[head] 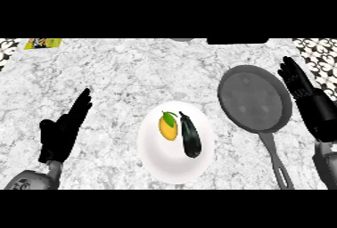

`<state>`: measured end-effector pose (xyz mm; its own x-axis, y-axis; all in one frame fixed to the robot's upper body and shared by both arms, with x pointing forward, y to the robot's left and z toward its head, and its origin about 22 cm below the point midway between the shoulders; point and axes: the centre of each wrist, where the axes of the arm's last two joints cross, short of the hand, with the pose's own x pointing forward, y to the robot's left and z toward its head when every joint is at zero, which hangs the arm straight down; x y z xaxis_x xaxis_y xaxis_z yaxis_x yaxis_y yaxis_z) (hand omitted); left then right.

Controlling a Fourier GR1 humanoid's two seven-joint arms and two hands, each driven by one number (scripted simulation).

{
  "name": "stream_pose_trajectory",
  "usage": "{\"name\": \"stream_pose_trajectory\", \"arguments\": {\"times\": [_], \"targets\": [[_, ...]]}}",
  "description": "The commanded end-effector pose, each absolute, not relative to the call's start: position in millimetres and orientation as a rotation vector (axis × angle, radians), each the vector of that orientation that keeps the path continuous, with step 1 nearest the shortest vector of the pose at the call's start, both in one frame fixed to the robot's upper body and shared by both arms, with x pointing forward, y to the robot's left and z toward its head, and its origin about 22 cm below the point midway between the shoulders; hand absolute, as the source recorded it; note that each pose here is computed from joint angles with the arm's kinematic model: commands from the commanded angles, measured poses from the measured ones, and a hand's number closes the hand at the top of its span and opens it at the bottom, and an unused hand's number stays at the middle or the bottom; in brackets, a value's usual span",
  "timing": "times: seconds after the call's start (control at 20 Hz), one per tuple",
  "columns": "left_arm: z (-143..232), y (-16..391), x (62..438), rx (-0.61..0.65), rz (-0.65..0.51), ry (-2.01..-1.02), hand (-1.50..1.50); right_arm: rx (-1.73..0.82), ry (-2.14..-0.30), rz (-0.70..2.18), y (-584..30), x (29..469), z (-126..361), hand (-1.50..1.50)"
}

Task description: Pick the lemon from the plate and place it in the pan

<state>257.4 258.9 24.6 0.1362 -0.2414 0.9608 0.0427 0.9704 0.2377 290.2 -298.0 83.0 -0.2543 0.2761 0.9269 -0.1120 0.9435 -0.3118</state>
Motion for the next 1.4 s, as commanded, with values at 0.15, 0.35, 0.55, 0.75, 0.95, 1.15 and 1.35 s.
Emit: {"name": "stream_pose_trajectory", "arguments": {"times": [0.15,0.35,0.55,0.75,0.95,1.15,1.35], "targets": [[-8.0,248.0,244.7,0.12,0.096,-1.306,0.0,0.082,-1.794,0.173,-210.2,279.1,48.6,1.5],[-37.4,240.3,224.6,0.082,0.239,-1.206,0.0,-0.206,-1.866,0.22,-173.2,252.8,12.9,1.5],[-42.2,256.2,214.0,0.097,0.266,-1.193,0.0,-0.331,-2.018,0.235,-127.2,202.6,-13.4,-1.5],[-44.1,243.8,212.8,0.073,0.267,-1.232,0.0,-0.54,-2.012,0.224,-99.7,158.2,-39.6,-1.5],[-42.7,261.0,219.1,0.065,0.255,-1.217,0.0,-0.682,-1.955,0.214,-75.8,148.8,-43.9,-1.5],[-35.5,250.2,220.0,0.076,0.255,-1.22,0.0,-0.768,-1.843,0.253,-81.0,179.8,-17.0,-1.5],[-51.4,240.5,214.8,0.098,0.264,-1.227,0.0,-0.806,-1.755,0.321,-68.8,208.1,13.4,-1.5]]}}
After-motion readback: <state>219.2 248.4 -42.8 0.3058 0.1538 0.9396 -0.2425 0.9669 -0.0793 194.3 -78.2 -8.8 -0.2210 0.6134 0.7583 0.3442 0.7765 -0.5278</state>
